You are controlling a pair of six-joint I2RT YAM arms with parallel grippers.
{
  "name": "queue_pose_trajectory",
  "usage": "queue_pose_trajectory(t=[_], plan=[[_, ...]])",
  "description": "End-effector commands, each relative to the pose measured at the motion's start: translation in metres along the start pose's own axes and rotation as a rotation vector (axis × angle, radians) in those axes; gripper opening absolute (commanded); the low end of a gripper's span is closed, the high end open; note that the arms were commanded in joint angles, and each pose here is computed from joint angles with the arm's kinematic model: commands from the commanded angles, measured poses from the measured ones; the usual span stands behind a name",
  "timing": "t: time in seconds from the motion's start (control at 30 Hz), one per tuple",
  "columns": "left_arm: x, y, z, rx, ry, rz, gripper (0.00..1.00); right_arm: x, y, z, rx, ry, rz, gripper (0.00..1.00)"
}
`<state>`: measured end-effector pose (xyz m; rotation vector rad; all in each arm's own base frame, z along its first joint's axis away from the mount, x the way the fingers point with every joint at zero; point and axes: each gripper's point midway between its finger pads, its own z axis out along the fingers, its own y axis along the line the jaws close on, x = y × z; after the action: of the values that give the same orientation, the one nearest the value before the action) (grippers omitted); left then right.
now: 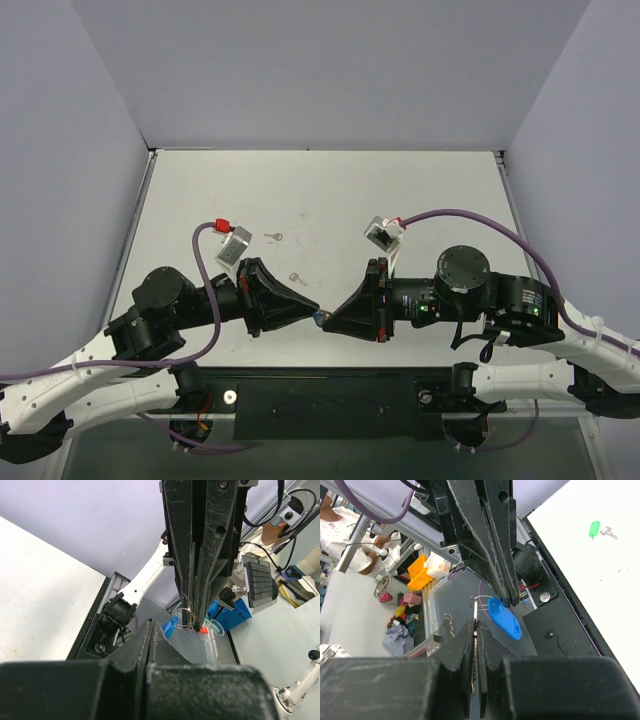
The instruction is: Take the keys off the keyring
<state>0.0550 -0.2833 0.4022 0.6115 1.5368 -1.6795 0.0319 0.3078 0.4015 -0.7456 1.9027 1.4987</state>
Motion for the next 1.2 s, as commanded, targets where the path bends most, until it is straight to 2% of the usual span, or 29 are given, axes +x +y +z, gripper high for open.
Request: queue_pose_trajectory(t=[0.0, 0.13, 0.17, 0.23, 0.27, 0.37, 0.5, 0.63, 0.87, 1.17], plan=[[-0.014, -0.009, -0.003, 0.014, -0.047, 0.026, 0.0, -0.017, 0.019, -0.003, -0.059, -0.054, -0.016, 0.0], [-0.021, -0.01, -0.011, -0.017, -0.068, 0.047, 0.0, -0.012, 0.016, -0.003, -0.056, -0.043, -0.022, 0.0], [-0.023, -0.011, -0.013, -0.02, -0.076, 0.048, 0.03, -0.011, 0.016, -0.004, -0.057, -0.042, -0.024, 0.0], [-0.024, -0.013, -0.016, -0.013, -0.082, 0.051, 0.22, -0.01, 0.014, -0.004, -0.054, -0.041, -0.031, 0.0], [-0.024, -0.015, -0.017, -0.009, -0.082, 0.053, 0.35, -0.007, 0.012, -0.003, -0.051, -0.035, -0.035, 0.0], [-0.023, -0.019, -0.018, 0.014, -0.079, 0.06, 0.6, -0.004, 0.012, -0.003, -0.059, -0.026, -0.042, 0.0], [-0.021, -0.031, -0.018, 0.086, -0.061, 0.072, 0.71, 0.002, 0.017, -0.002, -0.096, 0.004, -0.051, 0.0], [-0.018, -0.043, -0.011, 0.166, -0.028, 0.082, 0.73, 0.003, 0.026, -0.003, -0.15, 0.012, -0.057, 0.0], [-0.021, -0.055, -0.008, 0.232, -0.024, 0.104, 0.67, 0.003, 0.033, -0.004, -0.18, 0.014, -0.053, 0.0], [-0.02, -0.061, -0.007, 0.267, -0.016, 0.109, 0.46, 0.001, 0.032, 0.0, -0.175, 0.014, -0.049, 0.0]])
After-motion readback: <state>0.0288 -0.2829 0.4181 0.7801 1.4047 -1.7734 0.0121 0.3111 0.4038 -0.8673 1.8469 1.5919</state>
